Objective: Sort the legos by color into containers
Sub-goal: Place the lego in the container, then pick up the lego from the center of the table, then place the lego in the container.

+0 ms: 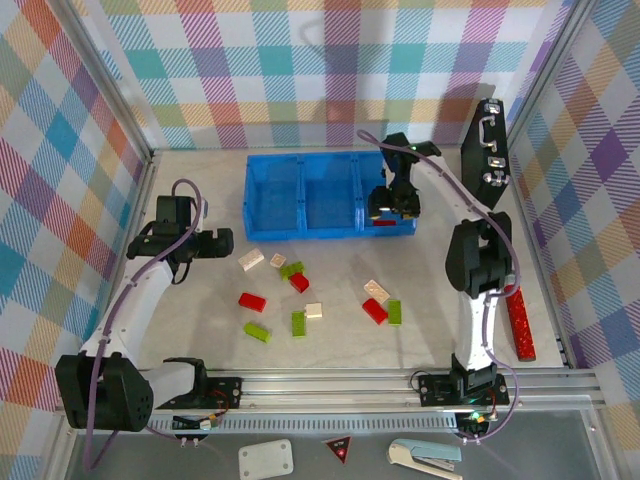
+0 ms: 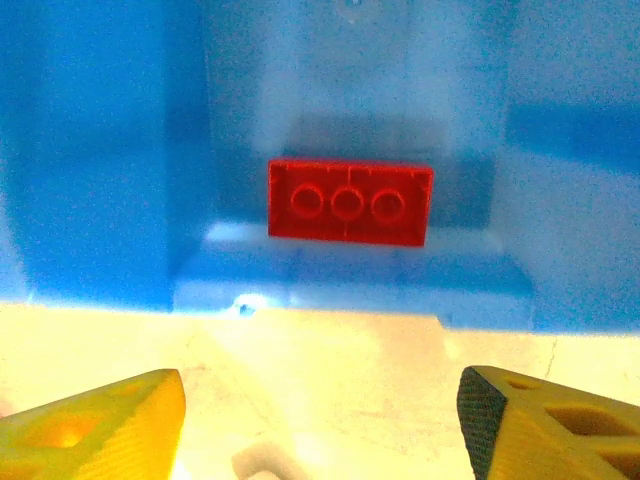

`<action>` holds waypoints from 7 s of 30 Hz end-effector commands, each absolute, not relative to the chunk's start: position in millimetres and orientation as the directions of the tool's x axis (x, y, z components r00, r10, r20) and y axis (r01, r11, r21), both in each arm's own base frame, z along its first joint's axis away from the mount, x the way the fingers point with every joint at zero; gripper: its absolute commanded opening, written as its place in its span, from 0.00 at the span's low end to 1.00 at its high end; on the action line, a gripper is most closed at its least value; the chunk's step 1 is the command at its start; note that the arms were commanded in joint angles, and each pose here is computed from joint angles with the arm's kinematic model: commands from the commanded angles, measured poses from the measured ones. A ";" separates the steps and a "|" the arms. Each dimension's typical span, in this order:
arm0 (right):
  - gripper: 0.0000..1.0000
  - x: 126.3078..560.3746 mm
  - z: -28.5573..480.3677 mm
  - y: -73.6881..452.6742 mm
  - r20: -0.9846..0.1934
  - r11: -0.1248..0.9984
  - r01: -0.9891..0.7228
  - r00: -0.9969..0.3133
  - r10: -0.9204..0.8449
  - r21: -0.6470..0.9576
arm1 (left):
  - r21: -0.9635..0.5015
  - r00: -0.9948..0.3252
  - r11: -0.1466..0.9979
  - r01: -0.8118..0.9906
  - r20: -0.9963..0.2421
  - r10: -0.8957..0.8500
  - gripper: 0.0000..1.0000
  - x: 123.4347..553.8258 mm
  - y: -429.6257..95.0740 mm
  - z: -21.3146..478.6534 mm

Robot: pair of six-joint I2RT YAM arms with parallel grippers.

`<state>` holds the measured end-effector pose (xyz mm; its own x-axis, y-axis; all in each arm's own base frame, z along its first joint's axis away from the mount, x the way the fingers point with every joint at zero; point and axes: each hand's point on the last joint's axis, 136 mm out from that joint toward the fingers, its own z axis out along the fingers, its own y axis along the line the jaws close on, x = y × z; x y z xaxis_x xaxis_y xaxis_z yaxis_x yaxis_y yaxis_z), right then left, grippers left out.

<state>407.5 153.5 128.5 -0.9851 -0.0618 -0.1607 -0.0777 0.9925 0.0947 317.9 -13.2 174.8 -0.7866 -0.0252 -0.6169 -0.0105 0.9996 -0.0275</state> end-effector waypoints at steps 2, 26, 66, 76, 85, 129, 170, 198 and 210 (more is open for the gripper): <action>0.73 382.7 139.0 150.5 -0.157 0.993 -0.068 -0.986 -0.052 0.099 | -0.058 -0.803 0.998 -0.010 -0.595 -0.043 0.98 314.0 -23.8 186.0; 0.72 298.7 135.7 124.3 -0.167 0.992 -0.051 -0.985 -0.032 0.114 | -0.144 -0.917 0.989 -0.034 -0.388 -0.088 0.90 299.6 -115.5 139.4; 0.72 290.2 138.3 113.4 -0.189 0.994 -0.077 -0.980 -0.063 0.071 | -0.163 -0.916 0.934 -0.318 -0.201 -0.347 0.85 318.1 -212.4 28.7; 0.72 289.7 138.2 113.6 -0.187 0.994 -0.077 -0.980 -0.063 0.073 | -0.154 -0.919 0.936 -0.315 -0.198 -0.342 0.76 316.7 -212.3 26.1; 0.72 288.5 136.5 113.9 -0.187 0.994 -0.076 -0.980 -0.060 0.078 | -0.159 -0.920 0.940 -0.301 -0.209 -0.330 0.65 317.4 -214.0 30.8; 0.73 244.9 140.2 76.5 -0.211 0.999 -0.027 -0.977 -0.031 -0.024 | -0.198 -0.928 0.980 -0.028 -0.359 -0.099 0.61 398.6 -296.1 125.4; 0.75 235.3 163.4 61.5 -0.278 0.998 -0.003 -0.960 -0.020 -0.060 | -0.054 -0.957 0.997 0.060 -0.288 0.043 0.68 451.4 -305.5 54.0; 0.73 234.2 165.0 86.7 -0.250 0.997 0.005 -0.968 0.025 0.081 | -0.139 -0.931 0.988 0.066 -0.364 0.011 0.72 426.6 -293.3 122.5; 0.71 239.4 151.5 105.9 -0.200 0.993 -0.018 -0.980 0.005 0.115 | -0.125 -0.927 0.992 0.032 -0.374 -0.017 0.72 383.6 -248.1 140.2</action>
<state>234.5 96.4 148.3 -0.9800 0.0020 -0.1990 -0.0152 0.9963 0.0847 388.1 -264.5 125.5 -0.9379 0.0142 -0.3466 0.0603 0.9906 -0.1228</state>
